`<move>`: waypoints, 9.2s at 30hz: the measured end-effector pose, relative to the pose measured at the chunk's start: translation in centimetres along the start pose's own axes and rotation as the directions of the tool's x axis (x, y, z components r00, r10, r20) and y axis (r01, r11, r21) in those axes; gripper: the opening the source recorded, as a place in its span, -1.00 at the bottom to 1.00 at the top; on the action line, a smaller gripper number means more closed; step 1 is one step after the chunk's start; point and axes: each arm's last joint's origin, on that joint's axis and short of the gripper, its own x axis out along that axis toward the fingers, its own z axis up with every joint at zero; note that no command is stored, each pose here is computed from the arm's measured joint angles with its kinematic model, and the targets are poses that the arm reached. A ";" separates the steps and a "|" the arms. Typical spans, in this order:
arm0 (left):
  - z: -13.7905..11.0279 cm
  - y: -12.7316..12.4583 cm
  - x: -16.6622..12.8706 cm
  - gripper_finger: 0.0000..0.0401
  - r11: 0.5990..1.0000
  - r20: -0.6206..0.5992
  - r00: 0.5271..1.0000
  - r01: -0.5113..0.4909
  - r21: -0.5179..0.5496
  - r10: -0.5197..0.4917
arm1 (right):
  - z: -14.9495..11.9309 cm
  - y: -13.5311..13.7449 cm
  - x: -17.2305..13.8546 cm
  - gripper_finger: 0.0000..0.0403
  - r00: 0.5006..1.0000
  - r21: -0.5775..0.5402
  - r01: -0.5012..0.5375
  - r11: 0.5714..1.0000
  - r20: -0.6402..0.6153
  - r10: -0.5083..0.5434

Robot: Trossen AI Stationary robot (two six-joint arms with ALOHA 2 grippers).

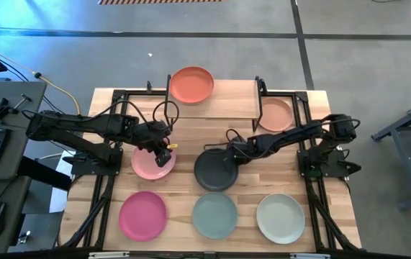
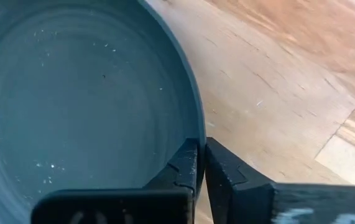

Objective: Place and stack plates onto a shelf
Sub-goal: Stack the black plate on top of the orange plate on the shelf, then stack the light pink plate on top of the black plate on the shelf

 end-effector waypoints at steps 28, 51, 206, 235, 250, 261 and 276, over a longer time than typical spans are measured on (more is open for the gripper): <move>0.0 0.1 0.0 -0.63 1.000 0.006 1.000 -0.008 -0.003 0.008 | 3.2 -1.2 -6.9 -1.00 0.968 -0.012 -0.193 0.981 0.159 0.192; 4.1 2.4 0.0 -0.63 0.949 0.218 0.973 0.137 -0.284 -0.075 | 5.5 -1.9 -12.0 -1.00 0.847 -0.029 -0.352 0.936 0.416 0.331; 13.1 19.7 -1.5 -0.45 0.845 0.259 0.936 -0.067 -0.530 0.237 | 9.6 -9.7 -20.7 -0.25 0.576 -0.261 -0.148 0.954 0.762 0.298; 3.5 11.4 -2.2 -0.45 0.929 -0.325 0.924 -0.286 -0.236 0.202 | 9.3 -9.9 -20.2 -0.25 0.621 -0.250 -0.139 0.958 0.732 0.281; -4.4 13.3 3.3 -0.45 0.919 -0.481 0.847 -0.350 -0.181 0.228 | 9.0 -10.0 -19.8 -0.25 0.663 -0.238 -0.134 0.962 0.700 0.265; -7.1 14.3 5.8 -0.45 0.886 -0.501 0.835 -0.392 -0.249 0.228 | 8.9 -10.0 -19.7 -0.25 0.670 -0.237 -0.129 0.963 0.695 0.261; -8.9 14.9 6.9 -0.45 0.851 -0.529 0.814 -0.438 -0.291 0.238 | 8.7 -10.2 -19.5 -0.25 0.700 -0.229 -0.117 0.966 0.671 0.244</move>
